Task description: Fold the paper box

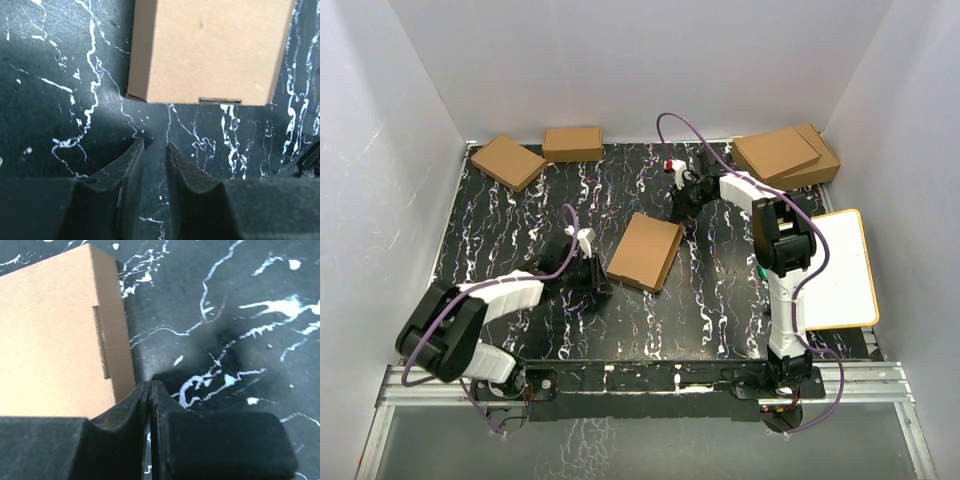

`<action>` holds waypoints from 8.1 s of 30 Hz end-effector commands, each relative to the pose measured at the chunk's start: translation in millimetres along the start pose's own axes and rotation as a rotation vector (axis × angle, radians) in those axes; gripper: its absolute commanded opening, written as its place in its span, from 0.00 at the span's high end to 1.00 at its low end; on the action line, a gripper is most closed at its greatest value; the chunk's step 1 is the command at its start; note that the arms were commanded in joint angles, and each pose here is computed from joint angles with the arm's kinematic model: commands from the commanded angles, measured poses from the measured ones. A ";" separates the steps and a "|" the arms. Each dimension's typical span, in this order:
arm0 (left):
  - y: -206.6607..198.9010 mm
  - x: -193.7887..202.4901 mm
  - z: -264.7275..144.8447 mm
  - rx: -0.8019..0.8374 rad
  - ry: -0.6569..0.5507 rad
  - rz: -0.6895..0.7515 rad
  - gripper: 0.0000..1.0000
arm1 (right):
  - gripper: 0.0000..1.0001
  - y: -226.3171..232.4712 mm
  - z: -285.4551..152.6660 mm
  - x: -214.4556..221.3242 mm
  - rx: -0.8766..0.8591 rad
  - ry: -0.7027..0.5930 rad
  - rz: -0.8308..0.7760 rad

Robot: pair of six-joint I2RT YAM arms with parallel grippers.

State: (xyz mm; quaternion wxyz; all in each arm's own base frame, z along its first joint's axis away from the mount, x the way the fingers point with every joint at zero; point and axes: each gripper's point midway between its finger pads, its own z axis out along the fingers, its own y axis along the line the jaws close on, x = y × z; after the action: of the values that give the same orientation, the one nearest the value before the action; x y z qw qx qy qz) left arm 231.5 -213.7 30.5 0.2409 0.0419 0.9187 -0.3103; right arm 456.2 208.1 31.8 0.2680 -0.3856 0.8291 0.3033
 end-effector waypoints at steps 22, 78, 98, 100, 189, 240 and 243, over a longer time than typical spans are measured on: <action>46.2 -87.8 26.7 -0.305 -0.032 0.219 0.56 | 0.90 154.5 -30.0 61.0 -0.260 0.088 -0.297; -22.7 -3.4 -4.6 0.355 -0.114 1.761 0.29 | 0.63 230.1 -84.8 98.7 -0.580 -0.139 -0.900; -12.5 9.9 4.7 0.368 -0.063 1.764 0.56 | 0.64 237.2 -91.1 101.3 -0.570 -0.190 -1.042; -12.2 10.4 4.8 0.368 -0.061 1.764 0.56 | 0.63 236.1 -90.0 106.5 -0.561 -0.188 -1.110; -10.3 22.0 7.4 0.411 -0.021 1.747 0.58 | 0.76 232.3 -49.5 87.0 -0.450 -0.038 -1.567; -7.2 26.8 11.1 0.426 0.003 1.738 0.59 | 0.92 241.8 -25.6 114.5 -0.560 0.082 -1.621; -7.2 27.9 11.4 0.433 0.008 1.738 0.59 | 0.92 240.3 -24.6 110.8 -0.568 0.098 -1.627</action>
State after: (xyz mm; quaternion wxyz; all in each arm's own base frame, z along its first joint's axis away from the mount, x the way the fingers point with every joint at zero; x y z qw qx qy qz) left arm 236.2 -230.9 33.0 0.4207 0.7610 0.4747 -0.1361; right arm 189.7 245.6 33.9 0.2451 -0.9210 0.2300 0.1971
